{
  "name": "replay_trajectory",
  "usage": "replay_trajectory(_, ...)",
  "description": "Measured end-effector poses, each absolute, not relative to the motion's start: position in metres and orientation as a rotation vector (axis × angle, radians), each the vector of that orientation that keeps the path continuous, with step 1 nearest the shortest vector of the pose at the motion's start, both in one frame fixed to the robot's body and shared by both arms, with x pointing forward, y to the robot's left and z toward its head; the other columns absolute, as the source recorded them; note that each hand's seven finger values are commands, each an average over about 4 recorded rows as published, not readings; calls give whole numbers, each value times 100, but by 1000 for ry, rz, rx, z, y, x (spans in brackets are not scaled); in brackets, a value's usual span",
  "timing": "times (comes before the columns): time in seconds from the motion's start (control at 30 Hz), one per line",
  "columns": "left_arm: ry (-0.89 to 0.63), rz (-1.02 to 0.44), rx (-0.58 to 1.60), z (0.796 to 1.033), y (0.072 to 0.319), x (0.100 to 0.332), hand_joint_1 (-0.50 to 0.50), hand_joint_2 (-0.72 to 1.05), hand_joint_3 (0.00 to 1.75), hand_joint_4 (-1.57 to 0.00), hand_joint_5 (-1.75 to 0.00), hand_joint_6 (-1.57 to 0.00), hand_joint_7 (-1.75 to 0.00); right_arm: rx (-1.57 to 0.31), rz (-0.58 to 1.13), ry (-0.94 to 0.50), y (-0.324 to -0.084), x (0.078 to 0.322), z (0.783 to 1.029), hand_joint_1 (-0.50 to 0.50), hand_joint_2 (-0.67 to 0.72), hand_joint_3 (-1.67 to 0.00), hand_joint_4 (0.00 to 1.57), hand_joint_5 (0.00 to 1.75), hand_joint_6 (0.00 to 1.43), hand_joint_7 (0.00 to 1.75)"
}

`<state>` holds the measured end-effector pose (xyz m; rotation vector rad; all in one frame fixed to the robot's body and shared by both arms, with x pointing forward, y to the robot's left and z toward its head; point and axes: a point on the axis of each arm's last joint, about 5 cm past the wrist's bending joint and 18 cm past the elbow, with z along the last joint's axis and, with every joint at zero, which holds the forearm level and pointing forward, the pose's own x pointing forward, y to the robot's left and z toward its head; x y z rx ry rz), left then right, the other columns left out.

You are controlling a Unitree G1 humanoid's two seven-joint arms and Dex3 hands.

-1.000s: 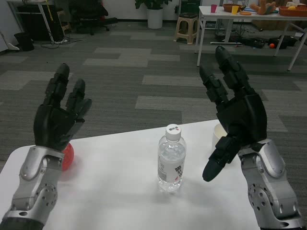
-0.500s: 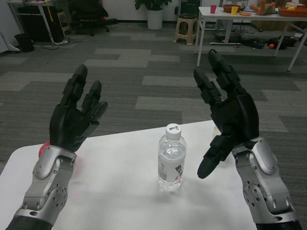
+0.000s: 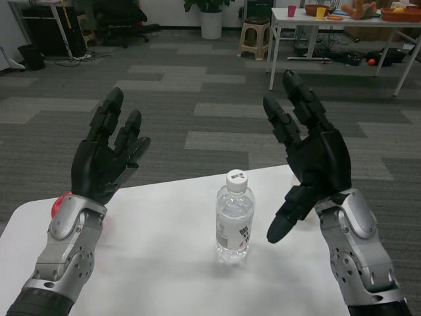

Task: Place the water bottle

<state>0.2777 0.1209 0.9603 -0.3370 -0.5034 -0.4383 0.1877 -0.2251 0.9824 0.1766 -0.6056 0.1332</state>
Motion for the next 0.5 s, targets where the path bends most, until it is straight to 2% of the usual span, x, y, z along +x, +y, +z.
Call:
replay_trajectory(0.07, -500, -436, -337, 961, 121, 279, -50, 105, 4, 0, 0, 0, 0, 176, 130, -604, -225, 188, 982, -38, 41, 0, 0, 0, 0, 0)
replay_trajectory(0.5, -486, -406, -332, 960, 128, 287, -50, 105, 9, 0, 0, 0, 0, 180, 121, -611, -219, 197, 982, -38, 41, 0, 0, 0, 0, 0)
